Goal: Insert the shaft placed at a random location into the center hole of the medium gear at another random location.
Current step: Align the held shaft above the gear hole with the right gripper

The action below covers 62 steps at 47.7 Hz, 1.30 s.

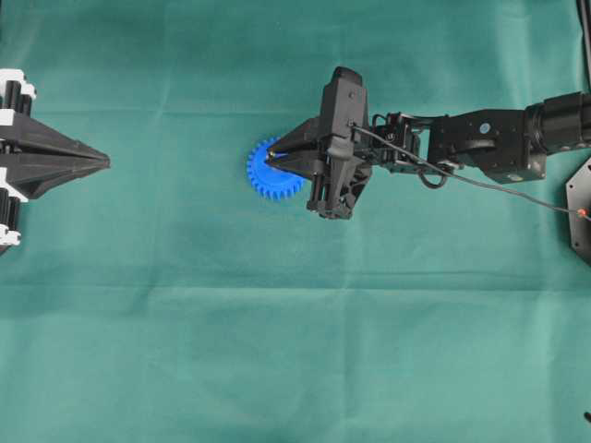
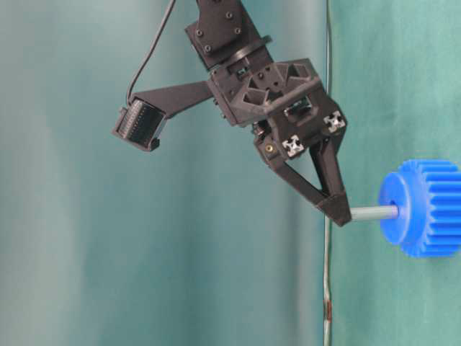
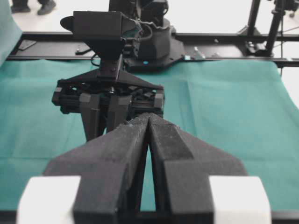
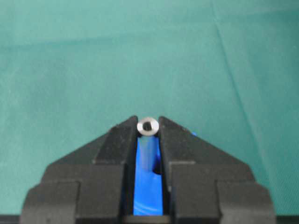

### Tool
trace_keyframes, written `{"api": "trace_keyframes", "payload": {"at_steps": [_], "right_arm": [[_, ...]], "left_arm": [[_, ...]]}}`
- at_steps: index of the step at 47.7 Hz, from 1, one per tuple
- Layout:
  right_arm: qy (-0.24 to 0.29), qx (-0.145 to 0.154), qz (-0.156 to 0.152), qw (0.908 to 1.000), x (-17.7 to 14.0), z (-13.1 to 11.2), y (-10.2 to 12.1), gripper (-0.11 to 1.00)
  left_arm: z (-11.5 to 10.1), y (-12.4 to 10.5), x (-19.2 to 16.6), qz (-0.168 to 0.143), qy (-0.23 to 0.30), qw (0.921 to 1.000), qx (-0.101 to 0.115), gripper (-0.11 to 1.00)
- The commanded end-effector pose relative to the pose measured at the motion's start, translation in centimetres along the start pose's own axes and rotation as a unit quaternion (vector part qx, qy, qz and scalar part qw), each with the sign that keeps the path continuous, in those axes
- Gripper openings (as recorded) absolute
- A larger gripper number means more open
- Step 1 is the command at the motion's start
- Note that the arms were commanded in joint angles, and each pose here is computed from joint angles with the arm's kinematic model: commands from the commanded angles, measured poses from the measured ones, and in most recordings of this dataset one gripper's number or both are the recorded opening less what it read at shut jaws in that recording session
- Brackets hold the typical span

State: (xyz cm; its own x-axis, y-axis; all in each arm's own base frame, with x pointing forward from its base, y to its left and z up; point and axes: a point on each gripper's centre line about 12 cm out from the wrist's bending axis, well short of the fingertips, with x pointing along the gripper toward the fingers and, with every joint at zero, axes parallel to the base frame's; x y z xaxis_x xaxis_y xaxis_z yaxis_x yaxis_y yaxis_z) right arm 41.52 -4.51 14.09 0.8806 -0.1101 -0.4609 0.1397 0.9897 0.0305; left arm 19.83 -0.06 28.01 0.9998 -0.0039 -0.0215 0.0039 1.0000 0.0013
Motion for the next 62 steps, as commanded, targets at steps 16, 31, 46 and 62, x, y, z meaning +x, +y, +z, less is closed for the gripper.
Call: {"api": "trace_keyframes", "payload": {"at_steps": [16,31,46,62], "right_arm": [[-0.038,-0.01,0.001,0.9992,-2.4,3.5,0.0,0.13],[-0.036,-0.01,-0.001,0.9993,-2.4,3.3,-0.2,0.13],[-0.032,-0.004,-0.004,0.9995,-1.0,1.9,-0.3,0.13],[-0.02,0.001,-0.005,0.9998,-0.5,0.8,-0.4,0.13]], "left_arm": [[0.9,0.0,0.2,0.001,-0.011,0.9999,0.001,0.0],[0.9,0.0,0.2,0.001,-0.012,0.9999,0.0,0.0],[0.9,0.0,0.2,0.0,-0.011,0.9999,0.001,0.0],[0.9,0.0,0.2,0.001,-0.012,0.9999,0.0,0.0]]}}
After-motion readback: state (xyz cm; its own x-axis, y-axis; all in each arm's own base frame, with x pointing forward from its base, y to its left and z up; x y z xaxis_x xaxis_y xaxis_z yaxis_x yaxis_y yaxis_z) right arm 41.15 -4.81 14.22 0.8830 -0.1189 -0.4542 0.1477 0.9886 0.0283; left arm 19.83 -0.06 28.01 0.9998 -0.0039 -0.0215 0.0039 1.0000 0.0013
